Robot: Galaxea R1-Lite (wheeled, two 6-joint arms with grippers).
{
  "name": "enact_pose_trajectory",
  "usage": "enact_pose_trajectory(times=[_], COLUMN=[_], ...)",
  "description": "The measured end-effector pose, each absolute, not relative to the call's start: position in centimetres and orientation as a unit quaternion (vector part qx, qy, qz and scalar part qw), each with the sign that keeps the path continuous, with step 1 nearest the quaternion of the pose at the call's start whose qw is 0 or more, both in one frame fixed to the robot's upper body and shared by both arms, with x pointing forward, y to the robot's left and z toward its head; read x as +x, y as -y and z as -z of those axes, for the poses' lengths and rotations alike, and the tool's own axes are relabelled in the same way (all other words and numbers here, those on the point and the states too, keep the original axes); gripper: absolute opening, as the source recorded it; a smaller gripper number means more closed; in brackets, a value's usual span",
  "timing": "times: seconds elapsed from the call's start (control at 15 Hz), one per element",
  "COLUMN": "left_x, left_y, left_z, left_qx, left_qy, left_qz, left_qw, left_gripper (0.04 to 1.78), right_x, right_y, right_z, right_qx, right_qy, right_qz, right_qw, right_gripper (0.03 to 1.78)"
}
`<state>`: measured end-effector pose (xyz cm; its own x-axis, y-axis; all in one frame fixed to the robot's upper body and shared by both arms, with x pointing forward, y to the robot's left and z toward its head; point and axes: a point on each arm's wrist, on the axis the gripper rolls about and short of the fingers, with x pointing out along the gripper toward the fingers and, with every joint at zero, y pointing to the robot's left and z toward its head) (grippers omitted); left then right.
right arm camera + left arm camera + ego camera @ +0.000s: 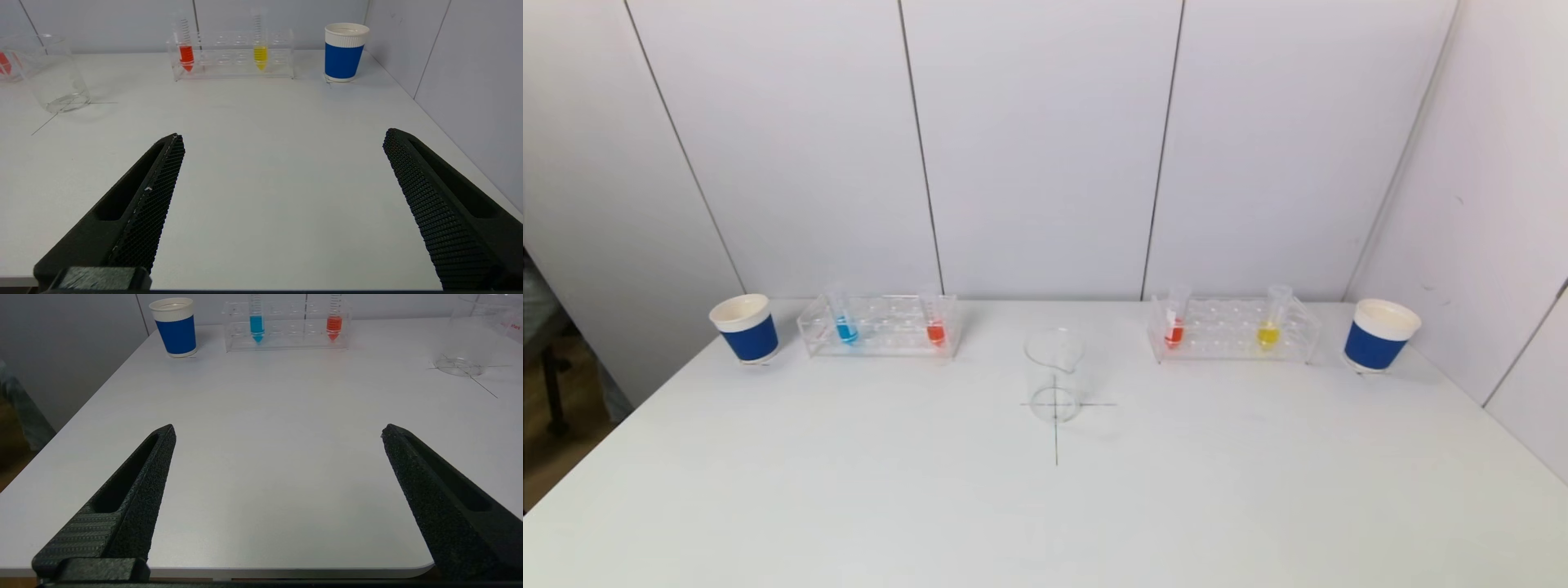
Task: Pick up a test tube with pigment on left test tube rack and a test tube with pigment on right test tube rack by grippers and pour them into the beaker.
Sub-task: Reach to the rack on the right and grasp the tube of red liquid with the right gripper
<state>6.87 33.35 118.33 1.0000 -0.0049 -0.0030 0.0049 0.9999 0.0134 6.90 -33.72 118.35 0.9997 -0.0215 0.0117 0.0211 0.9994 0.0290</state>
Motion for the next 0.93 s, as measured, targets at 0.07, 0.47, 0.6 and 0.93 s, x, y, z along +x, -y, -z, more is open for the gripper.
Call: enact_pose_trajectory(times=[0.07, 0.47, 0.6, 0.93], left_x=[6.87, 6.87, 6.87, 6.87], left_y=[-33.35, -33.35, -33.36, -33.35], left_z=[-118.33, -118.33, -118.33, -118.33], left_qx=[0.007, 0.007, 0.007, 0.007], left_qy=[-0.001, -0.001, -0.001, -0.001], left_qz=[0.002, 0.002, 0.002, 0.002], left_qw=[1.000, 1.000, 1.000, 1.000], left_gripper=[1.76, 1.76, 1.76, 1.76], right_x=[6.90, 6.90, 6.90, 6.90], right_y=[33.72, 33.72, 33.72, 33.72], right_z=[-118.35, -118.35, -118.35, -118.36], right_qx=[0.015, 0.014, 0.014, 0.014], right_qy=[0.006, 0.006, 0.006, 0.006], right_qz=[0.011, 0.011, 0.011, 0.011], right_qw=[1.000, 1.000, 1.000, 1.000], right_gripper=[1.77, 1.77, 1.77, 1.77])
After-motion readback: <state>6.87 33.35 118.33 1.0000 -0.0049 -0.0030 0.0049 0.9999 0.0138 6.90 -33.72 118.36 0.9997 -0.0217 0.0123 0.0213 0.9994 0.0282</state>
